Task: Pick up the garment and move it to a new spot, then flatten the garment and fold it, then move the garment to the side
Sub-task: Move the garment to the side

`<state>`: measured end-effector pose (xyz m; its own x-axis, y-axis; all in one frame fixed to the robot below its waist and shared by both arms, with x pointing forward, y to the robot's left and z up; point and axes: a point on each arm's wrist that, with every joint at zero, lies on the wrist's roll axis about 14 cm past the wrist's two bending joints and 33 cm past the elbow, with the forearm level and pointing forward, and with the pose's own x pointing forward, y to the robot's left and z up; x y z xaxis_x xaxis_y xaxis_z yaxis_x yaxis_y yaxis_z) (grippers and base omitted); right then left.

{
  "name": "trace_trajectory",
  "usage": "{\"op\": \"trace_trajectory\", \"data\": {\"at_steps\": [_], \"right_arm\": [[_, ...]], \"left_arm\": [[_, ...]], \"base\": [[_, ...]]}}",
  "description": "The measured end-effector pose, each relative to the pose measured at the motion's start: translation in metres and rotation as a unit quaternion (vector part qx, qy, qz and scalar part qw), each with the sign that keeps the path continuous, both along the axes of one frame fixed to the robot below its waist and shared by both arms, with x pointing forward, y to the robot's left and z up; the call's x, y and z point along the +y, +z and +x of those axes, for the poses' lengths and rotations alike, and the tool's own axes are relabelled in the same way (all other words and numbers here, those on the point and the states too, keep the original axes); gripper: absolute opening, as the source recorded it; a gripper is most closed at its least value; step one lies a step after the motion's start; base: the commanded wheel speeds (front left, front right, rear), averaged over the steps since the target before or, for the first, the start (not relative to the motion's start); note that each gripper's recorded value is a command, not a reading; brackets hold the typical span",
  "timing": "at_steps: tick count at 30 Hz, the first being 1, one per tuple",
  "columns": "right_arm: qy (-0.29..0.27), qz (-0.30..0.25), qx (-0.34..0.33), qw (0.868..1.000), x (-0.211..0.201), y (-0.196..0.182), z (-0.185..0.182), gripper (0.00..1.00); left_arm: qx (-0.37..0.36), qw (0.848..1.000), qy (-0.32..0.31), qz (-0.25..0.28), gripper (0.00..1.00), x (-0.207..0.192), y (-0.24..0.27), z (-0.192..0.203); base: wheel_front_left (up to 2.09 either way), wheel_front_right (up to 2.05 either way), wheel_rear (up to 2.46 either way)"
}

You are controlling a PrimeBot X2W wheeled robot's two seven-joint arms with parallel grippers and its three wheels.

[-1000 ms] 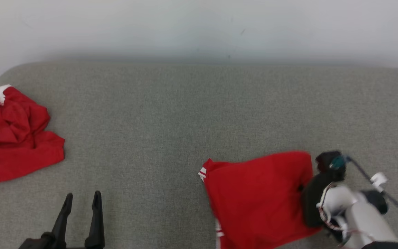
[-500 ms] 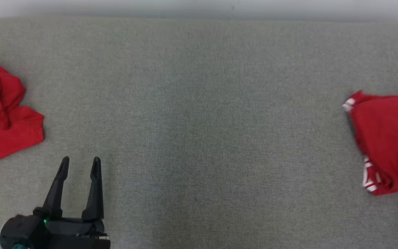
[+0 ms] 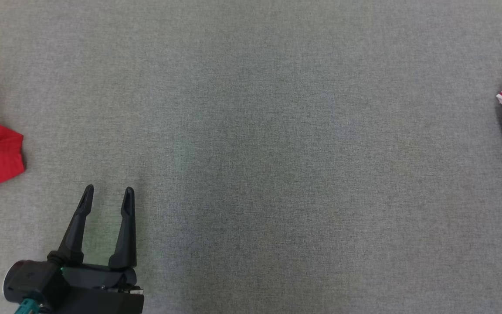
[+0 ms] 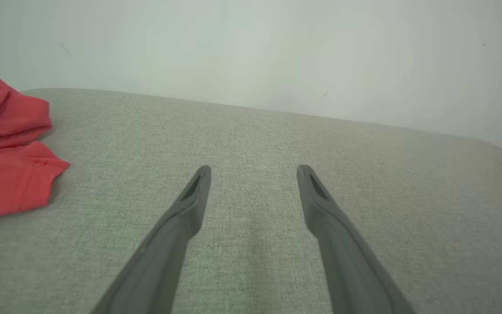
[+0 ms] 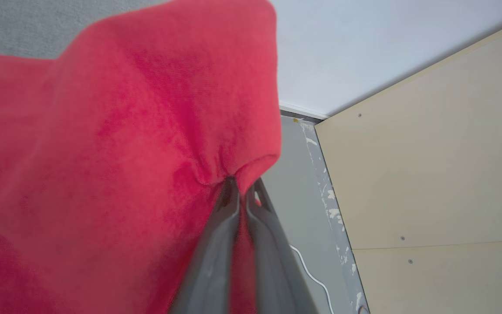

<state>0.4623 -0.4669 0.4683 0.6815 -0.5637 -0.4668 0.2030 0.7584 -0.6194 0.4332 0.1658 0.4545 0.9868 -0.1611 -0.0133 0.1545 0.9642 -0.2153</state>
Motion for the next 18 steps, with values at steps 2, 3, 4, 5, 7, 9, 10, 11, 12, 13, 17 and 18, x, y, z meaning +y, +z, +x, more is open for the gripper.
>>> {"op": "trace_trajectory", "data": {"at_steps": [2,3,4,5,7,9,10,11,12,13,17,18], "right_arm": [[-0.006,0.001,0.005,1.0,-0.002,-0.004,-0.004,0.0],[-0.007,0.001,0.003,1.0,-0.003,-0.004,-0.004,0.0],[-0.009,0.005,-0.002,1.0,-0.002,-0.006,-0.005,1.0],[-0.008,0.009,-0.006,1.0,0.0,-0.007,-0.005,1.0],[-0.008,0.012,-0.005,1.0,0.003,-0.01,-0.006,1.0],[0.001,0.016,-0.015,1.0,0.01,-0.009,-0.003,1.0],[0.005,0.018,-0.021,1.0,0.014,-0.007,-0.001,1.0],[0.013,0.019,-0.029,0.999,0.018,-0.005,0.001,1.0],[0.022,0.02,-0.039,0.999,0.023,-0.002,0.004,1.0],[0.032,0.025,-0.053,0.998,0.031,0.002,0.007,1.0],[0.081,0.058,-0.119,0.988,0.069,0.015,0.018,1.0],[0.097,0.07,-0.131,0.984,0.083,0.016,0.019,1.0]], "left_arm": [[0.003,1.0,-0.004,0.0,1.0,-0.002,-0.002,0.001],[0.003,1.0,-0.005,0.0,1.0,-0.002,-0.003,0.002],[0.002,1.0,-0.009,0.0,1.0,-0.003,-0.003,0.004],[0.001,1.0,-0.01,0.0,1.0,-0.004,-0.002,0.005],[0.001,1.0,-0.01,0.0,1.0,-0.004,-0.002,0.004],[0.0,1.0,-0.01,0.0,1.0,-0.004,0.0,0.004],[-0.002,1.0,-0.009,0.0,1.0,-0.004,0.001,0.004],[-0.005,1.0,-0.008,-0.001,1.0,-0.004,0.003,0.003],[-0.008,1.0,-0.007,-0.001,1.0,-0.003,0.006,0.003],[-0.012,1.0,-0.006,-0.003,1.0,-0.003,0.009,0.003],[-0.024,1.0,0.0,-0.006,1.0,-0.002,0.02,-0.002],[-0.024,1.0,0.005,-0.01,1.0,0.0,0.021,-0.005]], "base": [[0.0,0.0,0.0],[0.0,0.0,0.0],[0.0,0.0,0.0],[0.0,0.0,0.0],[0.0,0.0,0.0],[0.0,0.0,0.0],[0.0,0.0,0.0],[0.0,0.0,0.0],[0.0,0.0,0.0],[0.0,0.0,0.0],[0.0,0.0,0.0],[0.0,0.0,0.0]]}}
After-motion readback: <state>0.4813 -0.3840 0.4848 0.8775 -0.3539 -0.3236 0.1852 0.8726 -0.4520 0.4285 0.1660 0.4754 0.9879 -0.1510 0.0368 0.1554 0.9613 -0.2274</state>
